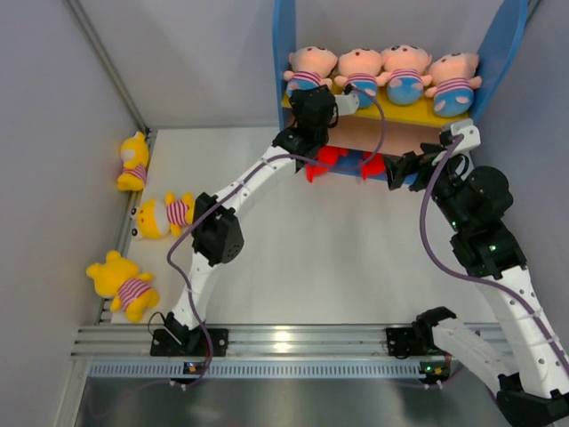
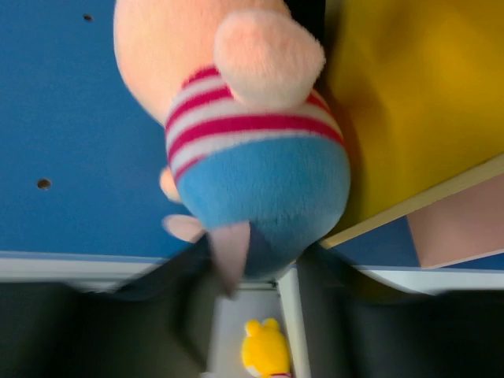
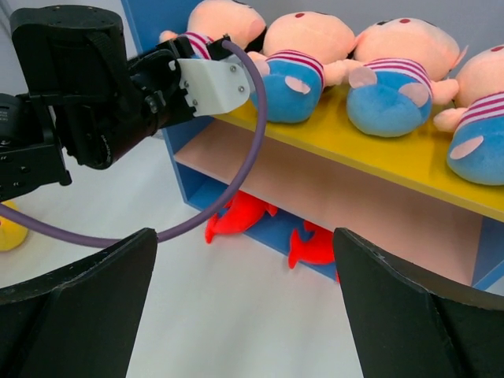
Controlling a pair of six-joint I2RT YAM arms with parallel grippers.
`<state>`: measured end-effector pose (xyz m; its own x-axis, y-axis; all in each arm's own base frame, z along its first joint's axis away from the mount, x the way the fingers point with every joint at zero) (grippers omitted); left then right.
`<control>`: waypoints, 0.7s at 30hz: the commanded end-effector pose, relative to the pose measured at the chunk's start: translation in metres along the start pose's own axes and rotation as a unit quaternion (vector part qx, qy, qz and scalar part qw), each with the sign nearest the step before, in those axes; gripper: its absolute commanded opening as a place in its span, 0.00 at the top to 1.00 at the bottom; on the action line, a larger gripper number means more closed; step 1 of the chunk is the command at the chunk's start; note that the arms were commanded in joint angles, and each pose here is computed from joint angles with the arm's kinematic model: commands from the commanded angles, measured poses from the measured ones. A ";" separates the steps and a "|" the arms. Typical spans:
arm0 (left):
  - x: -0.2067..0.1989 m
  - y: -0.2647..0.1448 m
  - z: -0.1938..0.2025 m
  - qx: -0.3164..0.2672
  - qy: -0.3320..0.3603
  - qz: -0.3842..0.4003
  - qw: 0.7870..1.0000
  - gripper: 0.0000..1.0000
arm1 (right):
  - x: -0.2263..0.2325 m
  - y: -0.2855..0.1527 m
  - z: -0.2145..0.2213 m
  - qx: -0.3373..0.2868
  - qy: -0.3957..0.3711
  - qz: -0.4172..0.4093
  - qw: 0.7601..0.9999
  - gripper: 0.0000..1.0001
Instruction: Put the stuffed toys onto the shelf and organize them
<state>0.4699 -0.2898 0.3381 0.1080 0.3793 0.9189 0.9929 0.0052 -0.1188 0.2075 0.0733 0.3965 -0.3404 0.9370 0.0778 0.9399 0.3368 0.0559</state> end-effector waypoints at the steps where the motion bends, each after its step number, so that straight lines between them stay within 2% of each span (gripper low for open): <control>1: 0.033 -0.008 0.007 -0.011 -0.060 -0.033 0.998 0.45 | 0.001 -0.006 -0.006 -0.013 0.008 -0.009 1.000 0.06; 5: 0.039 -0.020 0.011 -0.024 -0.083 -0.021 0.996 0.35 | 0.001 -0.004 0.000 -0.008 0.017 -0.014 1.000 0.05; 12: 0.045 -0.047 0.019 -0.028 -0.099 -0.005 0.995 0.24 | 0.005 -0.005 -0.004 -0.010 0.022 -0.031 0.999 0.05; 13: 0.053 -0.059 0.015 -0.037 -0.114 -0.005 0.993 0.13 | 0.006 -0.005 -0.003 -0.008 0.022 -0.033 0.999 0.05; 14: 0.054 -0.066 0.014 -0.039 -0.117 0.000 0.992 0.12 | 0.006 -0.005 -0.003 -0.006 0.024 -0.034 0.999 0.05; 15: 0.049 -0.073 0.015 -0.034 -0.111 0.014 0.993 0.01 | 0.006 -0.005 -0.002 -0.006 0.027 -0.034 0.999 0.05; 20: 0.064 -0.136 0.012 -0.051 -0.157 0.038 0.986 0.01 | 0.007 -0.005 0.004 0.004 0.031 -0.039 0.999 0.04; 21: 0.057 -0.144 0.017 -0.047 -0.155 0.048 0.986 0.01 | 0.007 -0.005 0.005 0.005 0.029 -0.039 0.999 0.04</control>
<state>0.3752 -0.2673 0.3665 0.2159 0.5312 0.8193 0.9761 -0.0964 -0.1947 0.2030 0.0808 0.3880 -0.4093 0.9042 0.1220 0.9121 0.4090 0.0287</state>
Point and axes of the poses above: each gripper's point midway between its finger pads, its own y axis out along the fingers, its own x axis along the line the jaws close on, z = x × y, the point moved 9 cm from there along -y, back along the fingers, and after that the axes turned 3 degrees about y, right-handed, at the moved point
